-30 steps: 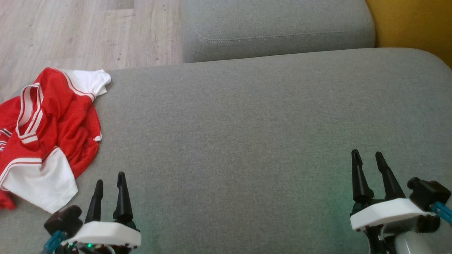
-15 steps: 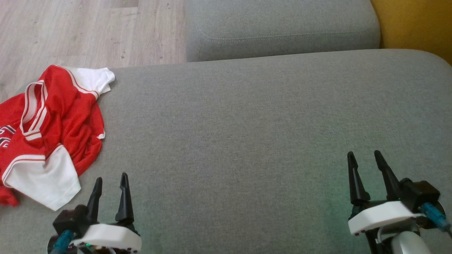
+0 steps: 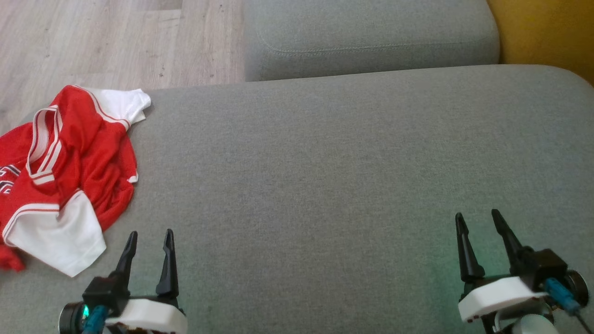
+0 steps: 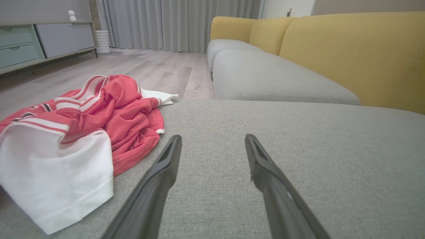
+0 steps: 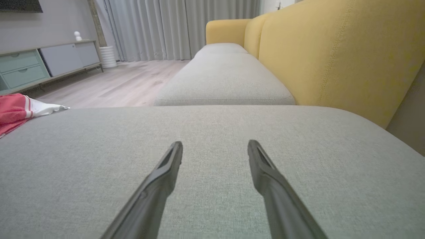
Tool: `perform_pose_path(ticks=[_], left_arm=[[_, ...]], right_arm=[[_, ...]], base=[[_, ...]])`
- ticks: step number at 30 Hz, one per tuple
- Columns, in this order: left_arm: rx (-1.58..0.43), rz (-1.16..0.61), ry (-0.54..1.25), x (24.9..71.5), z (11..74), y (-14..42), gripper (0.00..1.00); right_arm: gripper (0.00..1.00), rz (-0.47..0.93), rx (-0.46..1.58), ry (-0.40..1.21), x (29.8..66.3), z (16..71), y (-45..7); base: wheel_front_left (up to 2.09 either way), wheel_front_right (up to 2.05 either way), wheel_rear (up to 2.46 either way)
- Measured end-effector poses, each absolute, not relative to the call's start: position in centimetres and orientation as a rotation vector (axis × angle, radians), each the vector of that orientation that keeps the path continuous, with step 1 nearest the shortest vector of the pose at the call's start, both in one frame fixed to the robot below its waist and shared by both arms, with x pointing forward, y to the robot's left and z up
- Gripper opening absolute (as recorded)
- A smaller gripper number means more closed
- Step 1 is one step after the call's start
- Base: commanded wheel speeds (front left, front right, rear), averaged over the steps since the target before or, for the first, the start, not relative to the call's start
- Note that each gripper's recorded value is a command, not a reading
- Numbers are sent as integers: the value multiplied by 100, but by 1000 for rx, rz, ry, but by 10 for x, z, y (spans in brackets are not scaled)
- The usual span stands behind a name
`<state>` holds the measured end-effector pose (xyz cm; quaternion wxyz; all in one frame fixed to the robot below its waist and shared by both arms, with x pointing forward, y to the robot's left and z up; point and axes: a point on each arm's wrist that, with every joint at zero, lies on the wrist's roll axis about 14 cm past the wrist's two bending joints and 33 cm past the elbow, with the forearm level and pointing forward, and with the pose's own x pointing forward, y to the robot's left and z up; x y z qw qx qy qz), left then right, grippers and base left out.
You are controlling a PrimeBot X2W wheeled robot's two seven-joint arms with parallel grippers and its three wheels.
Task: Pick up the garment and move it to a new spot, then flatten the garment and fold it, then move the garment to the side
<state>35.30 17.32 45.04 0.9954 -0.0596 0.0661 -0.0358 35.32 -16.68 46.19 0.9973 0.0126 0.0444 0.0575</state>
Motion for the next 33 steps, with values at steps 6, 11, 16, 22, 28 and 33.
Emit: perform_pose_path(ticks=[6, 11, 16, 22, 28, 33], left_arm=[[-63, -82, 133, 352, 448, 174, 100], [-28, -81, 146, 350, 441, 176, 100], [-10, -70, 157, 350, 437, 182, 100], [-22, -53, 160, 351, 436, 187, 100], [-30, -47, 164, 352, 435, 190, 100], [-36, -51, 163, 352, 435, 189, 100]], right_arm=[[100, 127, -29, 94, 351, 458, -165], [100, 142, -81, 88, 351, 458, -163], [100, 151, -101, 89, 350, 456, -161], [100, 138, -61, 95, 350, 454, -162], [100, 132, -45, 99, 349, 453, -163], [100, 131, -45, 97, 349, 453, -163]], base=[[0, 0, 0], [0, 0, 0], [0, 0, 0], [0, 0, 0], [0, 0, 0], [0, 0, 0]])
